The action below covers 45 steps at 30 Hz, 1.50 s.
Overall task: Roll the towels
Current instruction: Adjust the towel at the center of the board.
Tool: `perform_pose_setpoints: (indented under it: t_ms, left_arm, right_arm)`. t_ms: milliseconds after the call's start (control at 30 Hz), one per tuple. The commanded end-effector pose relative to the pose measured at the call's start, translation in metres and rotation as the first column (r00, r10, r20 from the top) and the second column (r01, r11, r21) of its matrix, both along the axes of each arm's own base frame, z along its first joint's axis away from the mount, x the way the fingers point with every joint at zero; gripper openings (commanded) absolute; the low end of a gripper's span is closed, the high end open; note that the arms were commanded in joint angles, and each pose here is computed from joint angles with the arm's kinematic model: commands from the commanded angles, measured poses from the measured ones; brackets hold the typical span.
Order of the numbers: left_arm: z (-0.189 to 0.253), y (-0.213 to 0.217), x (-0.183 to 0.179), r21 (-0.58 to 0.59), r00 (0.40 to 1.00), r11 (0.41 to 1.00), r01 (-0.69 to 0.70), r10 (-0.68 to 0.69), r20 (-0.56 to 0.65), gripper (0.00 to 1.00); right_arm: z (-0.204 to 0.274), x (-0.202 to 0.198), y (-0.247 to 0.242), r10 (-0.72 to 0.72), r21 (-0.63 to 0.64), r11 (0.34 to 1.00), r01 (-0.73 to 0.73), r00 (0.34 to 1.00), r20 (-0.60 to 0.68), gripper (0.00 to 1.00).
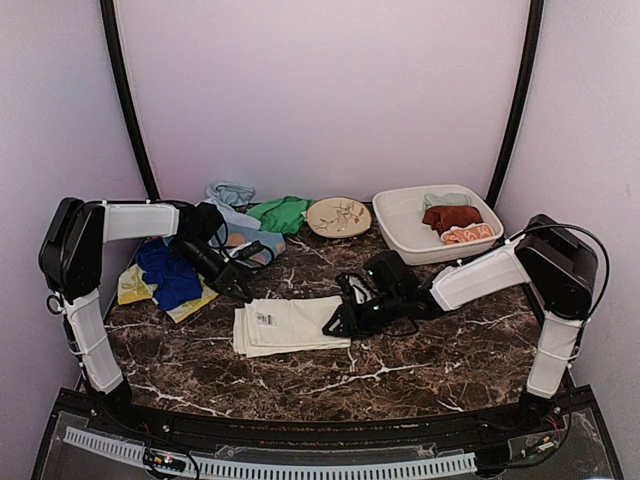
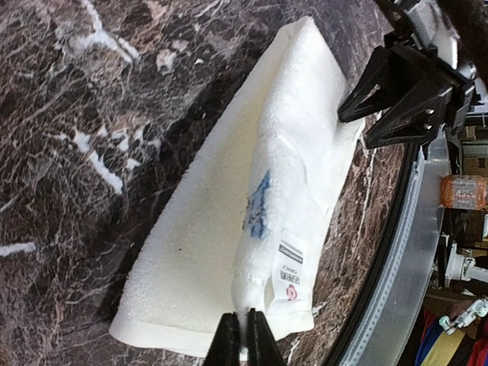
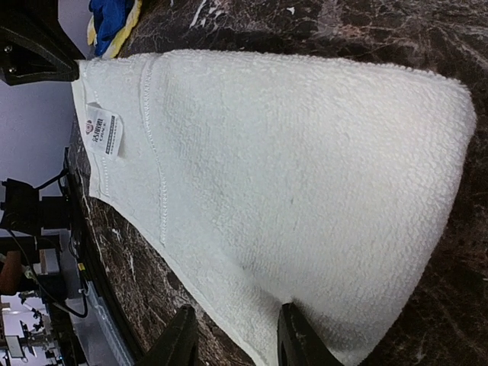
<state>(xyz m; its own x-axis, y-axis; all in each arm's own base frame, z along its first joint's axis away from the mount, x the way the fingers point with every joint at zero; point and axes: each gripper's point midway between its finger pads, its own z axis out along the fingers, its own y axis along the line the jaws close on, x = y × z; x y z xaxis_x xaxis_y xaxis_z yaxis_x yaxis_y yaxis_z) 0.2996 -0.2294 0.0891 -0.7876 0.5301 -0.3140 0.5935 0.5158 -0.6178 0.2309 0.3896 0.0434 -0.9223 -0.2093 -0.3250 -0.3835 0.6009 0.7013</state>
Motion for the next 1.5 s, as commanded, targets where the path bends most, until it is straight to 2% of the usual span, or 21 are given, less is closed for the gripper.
perform_pose_setpoints:
  t_ms: [0,267,667,867,933,1167,1467]
  left_arm:
    - [-0.009,0.017,0.003,0.071,0.997,0.997,0.0,-0.005,0.072,0.0]
    - [-0.031,0.032,0.015,0.172,0.98,0.985,-0.008,-0.026,0.195,0.0]
    - [-0.049,0.042,0.013,0.224,0.98,0.974,-0.021,-0.024,0.197,0.0]
    - [0.015,0.009,0.011,0.019,0.99,1.0,-0.004,0.002,0.14,0.0]
    - [0.033,0.003,0.01,-0.015,0.991,1.0,-0.004,0.006,0.136,0.0]
    - [0.034,0.014,-0.009,0.048,0.999,0.999,-0.012,0.009,0.052,0.0]
    - [0.06,0.016,-0.005,0.054,0.994,0.999,-0.003,-0.003,0.111,0.0]
  right_arm:
    - [0.025,0.008,0.005,0.001,0.061,0.998,-0.003,0.999,0.034,0.38]
    - [0.049,0.016,0.006,-0.002,0.093,0.996,-0.004,0.998,0.061,0.43]
    - [0.053,0.032,0.013,-0.033,0.095,0.995,0.025,0.996,0.088,0.45]
    - [0.053,0.032,0.008,-0.048,0.072,0.997,0.04,0.993,0.111,0.45]
    - [0.05,0.031,0.006,-0.049,0.063,0.997,0.042,0.993,0.11,0.45]
    - [0.047,0.029,0.001,-0.053,0.052,0.998,0.047,0.992,0.113,0.45]
    - [0.041,0.029,-0.003,-0.061,0.032,0.998,0.058,0.992,0.106,0.45]
